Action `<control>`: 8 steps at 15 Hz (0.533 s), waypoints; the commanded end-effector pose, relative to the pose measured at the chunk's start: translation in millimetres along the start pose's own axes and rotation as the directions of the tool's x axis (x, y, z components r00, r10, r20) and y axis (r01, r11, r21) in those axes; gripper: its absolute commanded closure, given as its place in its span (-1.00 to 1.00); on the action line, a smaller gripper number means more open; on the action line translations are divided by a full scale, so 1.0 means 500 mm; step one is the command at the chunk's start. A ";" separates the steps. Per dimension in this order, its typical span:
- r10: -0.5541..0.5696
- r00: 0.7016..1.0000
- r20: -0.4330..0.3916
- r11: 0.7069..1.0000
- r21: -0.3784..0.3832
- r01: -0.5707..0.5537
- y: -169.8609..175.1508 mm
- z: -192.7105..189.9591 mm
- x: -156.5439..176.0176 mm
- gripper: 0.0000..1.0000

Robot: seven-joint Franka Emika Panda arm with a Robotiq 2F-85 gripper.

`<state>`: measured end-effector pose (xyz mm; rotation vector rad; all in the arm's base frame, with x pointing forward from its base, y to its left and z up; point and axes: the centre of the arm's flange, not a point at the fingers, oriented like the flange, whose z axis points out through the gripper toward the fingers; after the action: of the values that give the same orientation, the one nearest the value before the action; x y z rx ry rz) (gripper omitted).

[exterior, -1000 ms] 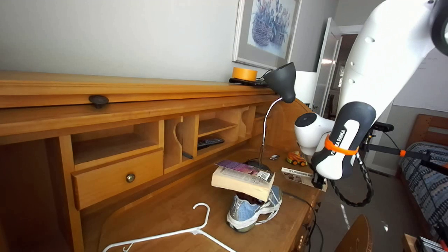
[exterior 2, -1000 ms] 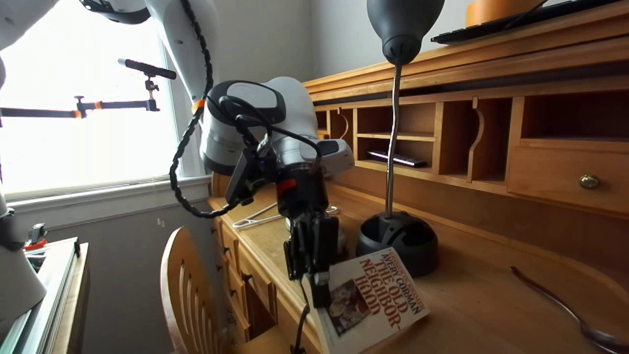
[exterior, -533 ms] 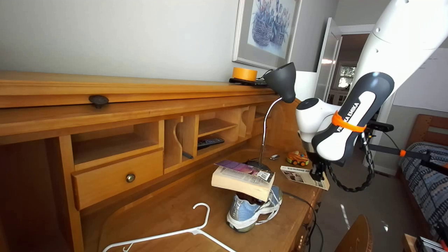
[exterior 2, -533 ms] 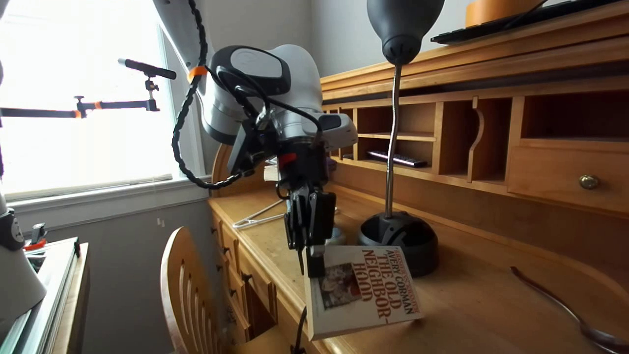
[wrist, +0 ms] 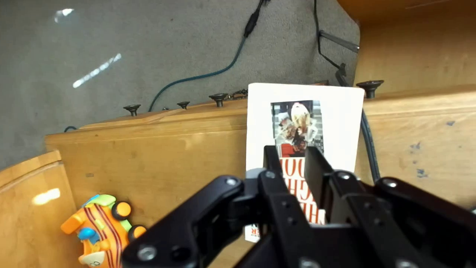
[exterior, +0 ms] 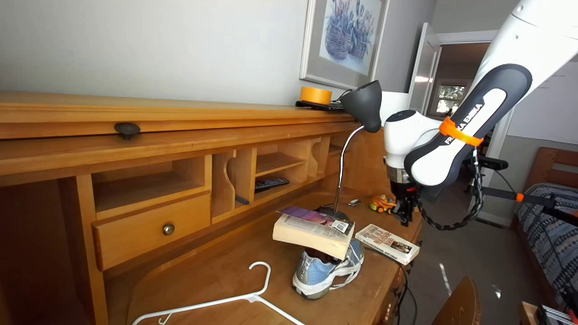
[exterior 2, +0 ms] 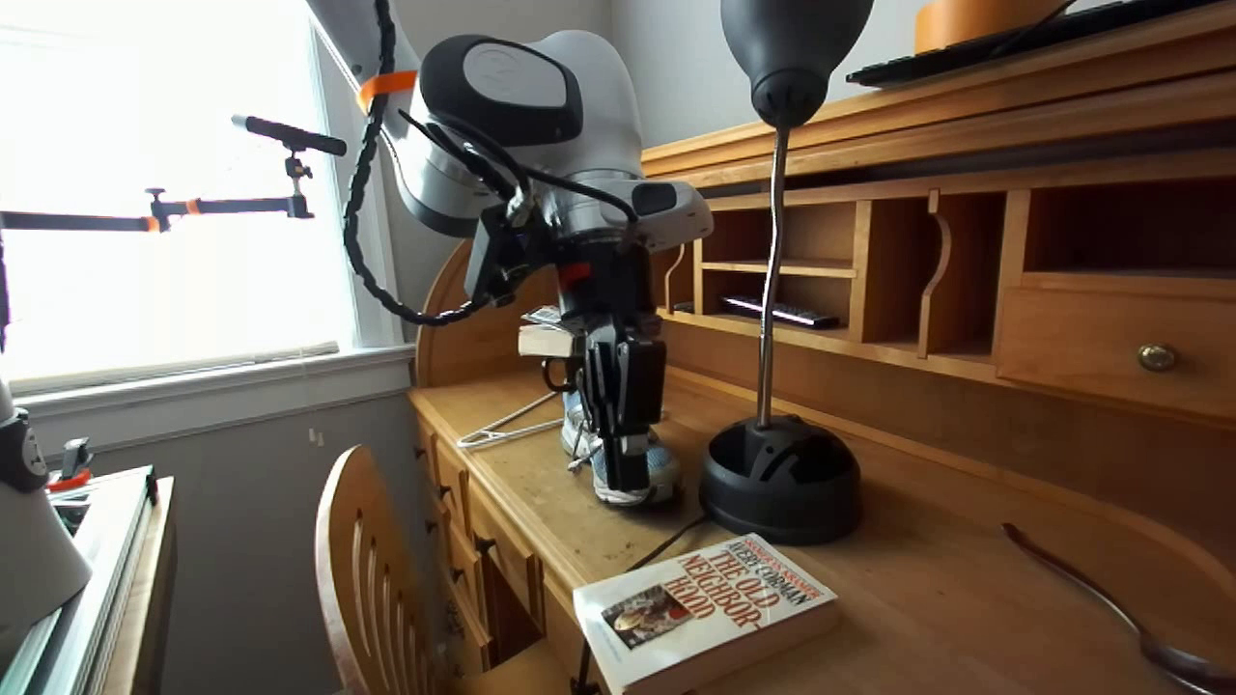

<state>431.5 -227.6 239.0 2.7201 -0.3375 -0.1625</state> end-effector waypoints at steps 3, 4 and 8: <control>0.028 1.000 -0.009 0.997 0.067 -0.027 0.001 0.012 -0.020 0.02; 0.028 1.000 -0.009 0.996 0.080 -0.027 -0.004 0.022 -0.026 0.14; 0.004 1.000 -0.024 0.996 0.094 -0.001 -0.034 0.047 -0.045 -0.28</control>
<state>423.5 -225.0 221.6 2.7965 -0.3685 -0.1487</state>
